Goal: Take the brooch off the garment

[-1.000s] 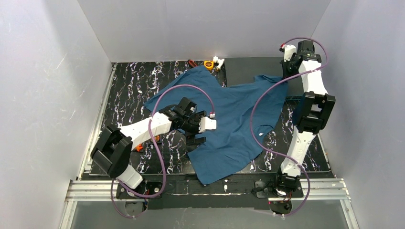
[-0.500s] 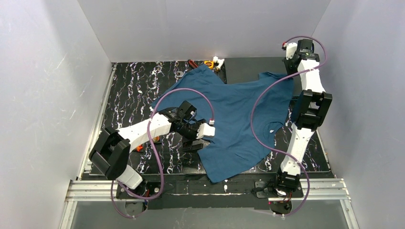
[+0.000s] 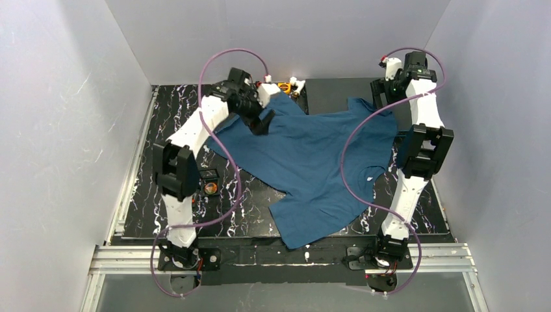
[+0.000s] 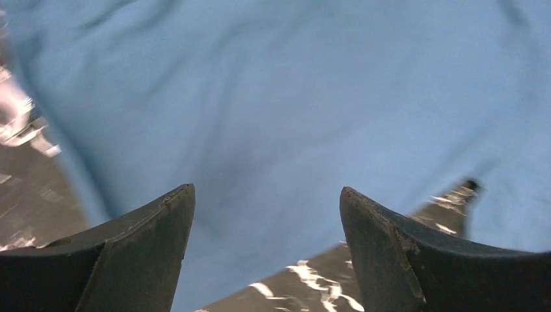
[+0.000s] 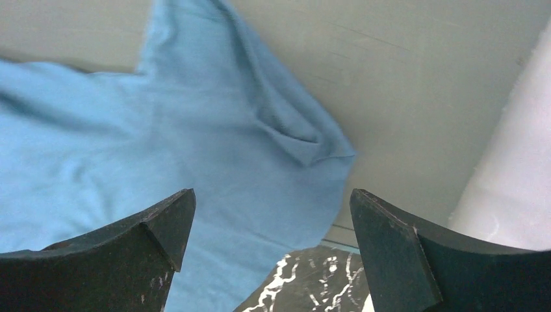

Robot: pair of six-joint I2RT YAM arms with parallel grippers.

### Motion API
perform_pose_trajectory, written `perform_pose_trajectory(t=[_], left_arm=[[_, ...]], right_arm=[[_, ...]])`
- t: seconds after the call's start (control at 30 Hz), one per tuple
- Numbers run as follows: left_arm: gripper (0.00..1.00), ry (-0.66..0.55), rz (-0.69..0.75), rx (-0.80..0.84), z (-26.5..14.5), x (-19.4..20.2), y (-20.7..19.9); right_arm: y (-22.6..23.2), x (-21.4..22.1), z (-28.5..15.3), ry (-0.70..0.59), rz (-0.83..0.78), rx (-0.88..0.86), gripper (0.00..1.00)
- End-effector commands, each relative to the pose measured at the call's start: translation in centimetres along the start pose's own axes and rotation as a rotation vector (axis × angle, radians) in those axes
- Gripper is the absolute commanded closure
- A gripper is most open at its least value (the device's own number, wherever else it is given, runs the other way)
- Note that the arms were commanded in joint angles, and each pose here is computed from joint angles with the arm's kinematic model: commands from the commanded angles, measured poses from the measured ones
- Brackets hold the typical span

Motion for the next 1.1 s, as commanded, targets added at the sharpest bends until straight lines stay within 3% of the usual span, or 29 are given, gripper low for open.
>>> perform_pose_trajectory(t=[0.0,0.2,0.4,0.73,1.0,1.07], left_arm=[[0.21,0.226,-0.174,-0.134,-1.3,6.6,7.1],[0.29,0.366,-0.222,-0.256,-1.8,12.1,13.3],[0.36,0.441,-0.246,-0.285,-1.4,16.2,15.5],[0.68,0.491,-0.309,-0.153,-1.0,20.2,12.2],[1.0,0.543,-0.365,-0.098,-2.3,22.6,9.6],[1.0,0.578,-0.364,-0.088,-2.8,23.3,9.0]], right_arm=[[6.6,-2.4,-6.2,-0.077,-0.073,-0.203,0.02],[15.8,3.9,-7.6,0.105,-0.27,-0.43,0.02],[21.1,10.8,-7.9,0.27,-0.419,-0.541,0.03],[24.3,21.1,-7.7,0.55,-0.579,-0.636,0.06],[24.5,25.8,-7.9,0.701,-0.671,-0.644,0.09],[24.2,27.3,-8.3,0.762,-0.701,-0.655,0.09]])
Point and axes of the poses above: each gripper's point midway between its finger pads, its own z axis out along the fingers, its own y axis along the line the jaws close on, x = y × z, the point moved 1 cm from there along -z, back along the fingers, and after that the axes turned 10 degrees about z, right-handed, at the moved point
